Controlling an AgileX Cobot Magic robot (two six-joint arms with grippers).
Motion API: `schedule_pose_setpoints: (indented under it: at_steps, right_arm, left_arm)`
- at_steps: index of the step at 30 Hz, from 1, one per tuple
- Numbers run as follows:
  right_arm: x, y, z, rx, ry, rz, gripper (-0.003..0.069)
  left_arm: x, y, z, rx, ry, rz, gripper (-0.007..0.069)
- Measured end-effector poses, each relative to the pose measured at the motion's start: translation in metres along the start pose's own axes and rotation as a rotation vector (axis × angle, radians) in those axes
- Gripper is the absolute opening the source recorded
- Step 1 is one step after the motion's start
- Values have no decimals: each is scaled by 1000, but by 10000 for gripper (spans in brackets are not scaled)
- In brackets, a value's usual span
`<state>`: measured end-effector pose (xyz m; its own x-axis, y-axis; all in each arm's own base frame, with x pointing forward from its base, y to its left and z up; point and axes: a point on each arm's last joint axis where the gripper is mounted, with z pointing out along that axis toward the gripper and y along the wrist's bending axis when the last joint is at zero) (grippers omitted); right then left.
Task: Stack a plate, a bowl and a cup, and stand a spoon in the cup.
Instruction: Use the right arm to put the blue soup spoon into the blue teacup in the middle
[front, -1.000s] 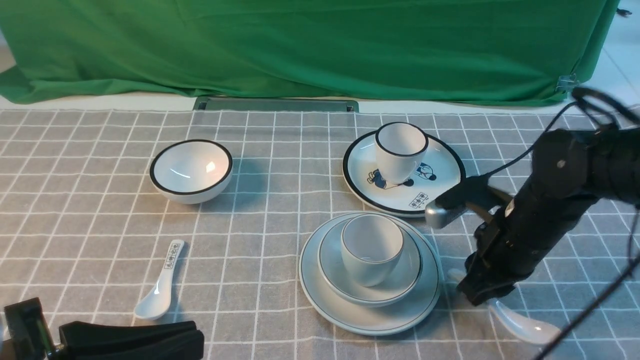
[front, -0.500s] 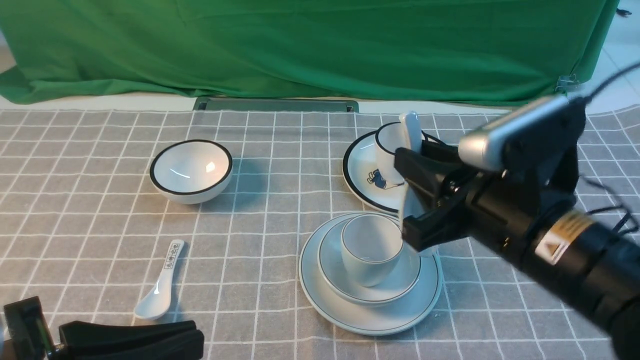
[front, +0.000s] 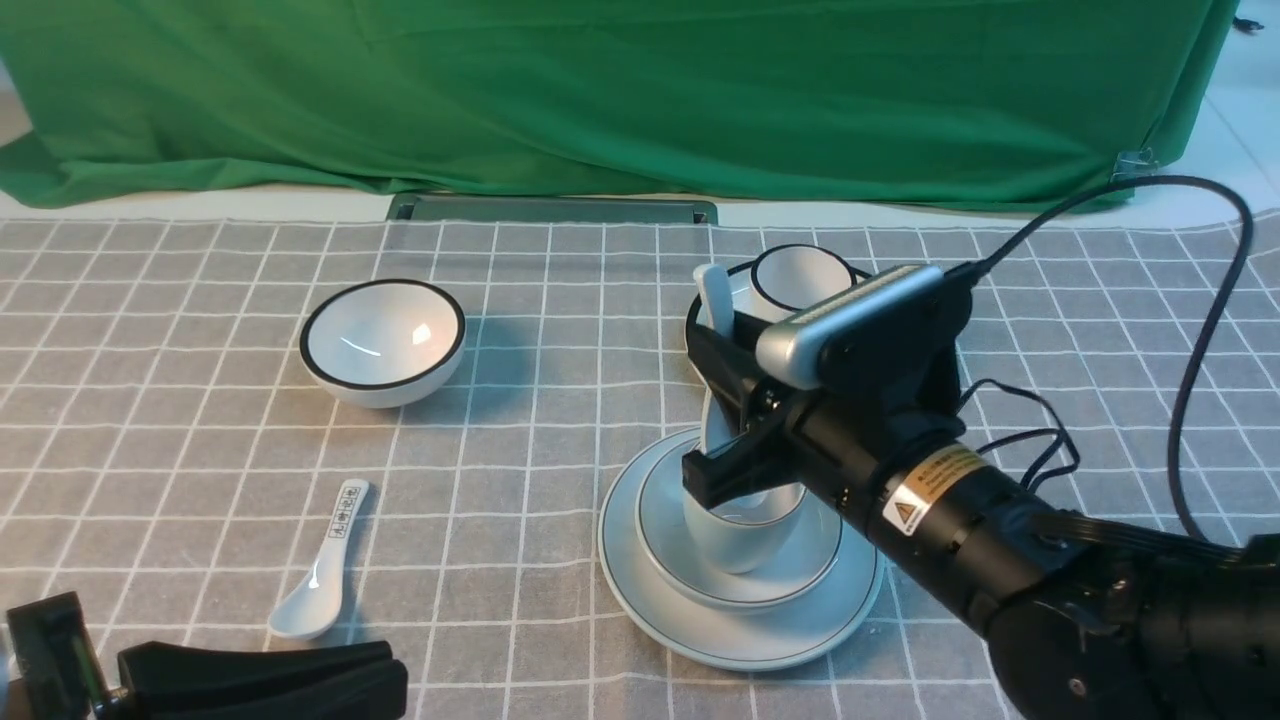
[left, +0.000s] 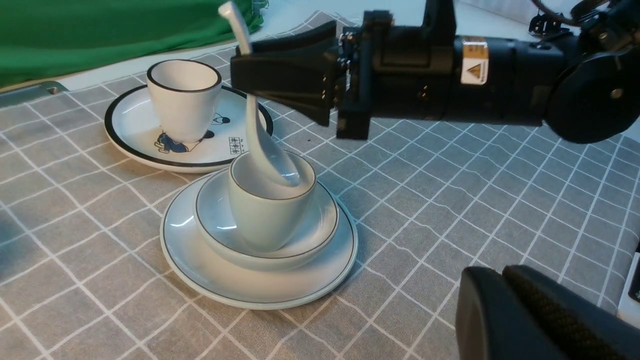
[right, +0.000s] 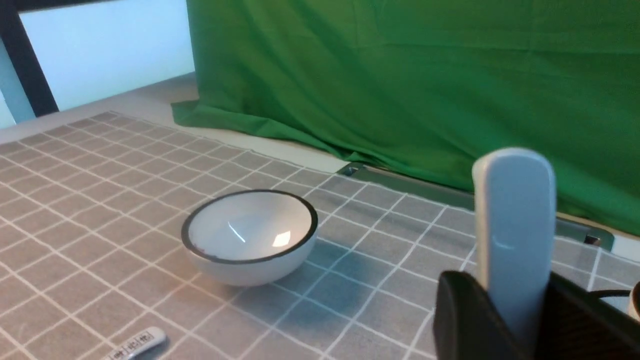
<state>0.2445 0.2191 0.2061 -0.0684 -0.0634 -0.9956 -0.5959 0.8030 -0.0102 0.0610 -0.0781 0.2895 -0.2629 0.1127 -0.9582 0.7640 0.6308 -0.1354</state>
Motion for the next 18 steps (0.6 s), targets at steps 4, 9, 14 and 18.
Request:
schedule_pose_setpoints:
  at_steps: [4, 9, 14, 18]
  right_arm:
    - [9, -5, 4, 16, 19, -10, 169]
    - [18, -8, 7, 28, 48, -8, 169]
    - [25, -8, 9, 29, 70, -10, 213]
    - [27, -8, 10, 28, 81, -10, 349]
  left_arm:
    - [0, 0, 0, 0, 1, 0, 11]
    - [0, 0, 0, 0, 2, 0, 11]
    - [0, 0, 0, 0, 2, 0, 11]
    - [0, 0, 0, -1, 1, 11, 11]
